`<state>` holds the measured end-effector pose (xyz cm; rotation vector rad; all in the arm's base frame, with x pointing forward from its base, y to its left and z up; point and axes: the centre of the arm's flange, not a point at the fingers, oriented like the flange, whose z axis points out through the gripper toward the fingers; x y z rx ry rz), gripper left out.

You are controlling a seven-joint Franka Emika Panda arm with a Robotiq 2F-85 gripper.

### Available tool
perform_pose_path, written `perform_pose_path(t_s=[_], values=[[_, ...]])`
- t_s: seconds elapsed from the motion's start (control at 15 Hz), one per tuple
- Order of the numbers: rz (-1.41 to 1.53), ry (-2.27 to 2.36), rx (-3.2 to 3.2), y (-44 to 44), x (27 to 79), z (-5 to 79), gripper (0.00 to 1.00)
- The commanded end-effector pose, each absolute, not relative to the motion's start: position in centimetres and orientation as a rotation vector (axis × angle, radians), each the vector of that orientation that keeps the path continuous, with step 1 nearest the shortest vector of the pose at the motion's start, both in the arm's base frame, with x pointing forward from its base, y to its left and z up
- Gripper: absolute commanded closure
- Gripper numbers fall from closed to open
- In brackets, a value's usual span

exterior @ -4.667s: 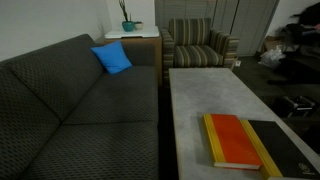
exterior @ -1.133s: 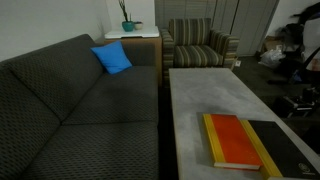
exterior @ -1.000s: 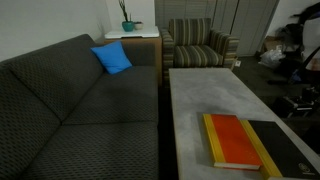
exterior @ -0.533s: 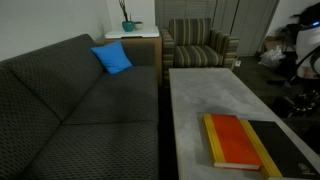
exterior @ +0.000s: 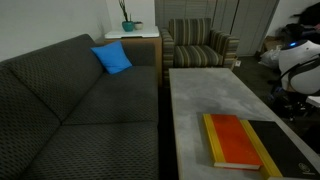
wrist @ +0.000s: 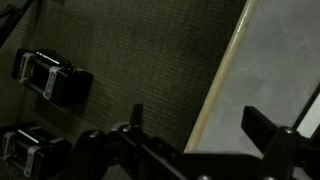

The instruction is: Open the book cover on the right

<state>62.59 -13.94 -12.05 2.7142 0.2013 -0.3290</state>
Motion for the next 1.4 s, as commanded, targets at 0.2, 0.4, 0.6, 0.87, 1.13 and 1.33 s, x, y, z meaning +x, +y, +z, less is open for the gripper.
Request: perform_pose_path(t_s=[0.2, 0.4, 0.6, 0.87, 1.13, 1.33], values=[[-0.404, 0.193, 2.601, -13.2, 64.9, -15.9, 0.00], [-0.457, 0.182, 2.571, -13.4, 64.9, -16.2, 0.01], [-0.526, 0.204, 2.576, -13.6, 64.5, -17.0, 0.27], [-0.580, 0.209, 2.657, -13.5, 64.0, -18.2, 0.60], [-0.563, 0.066, 2.757, -12.6, 63.9, -18.7, 0.88], [-0.569, 0.007, 2.824, -11.3, 63.8, -19.0, 1.00]])
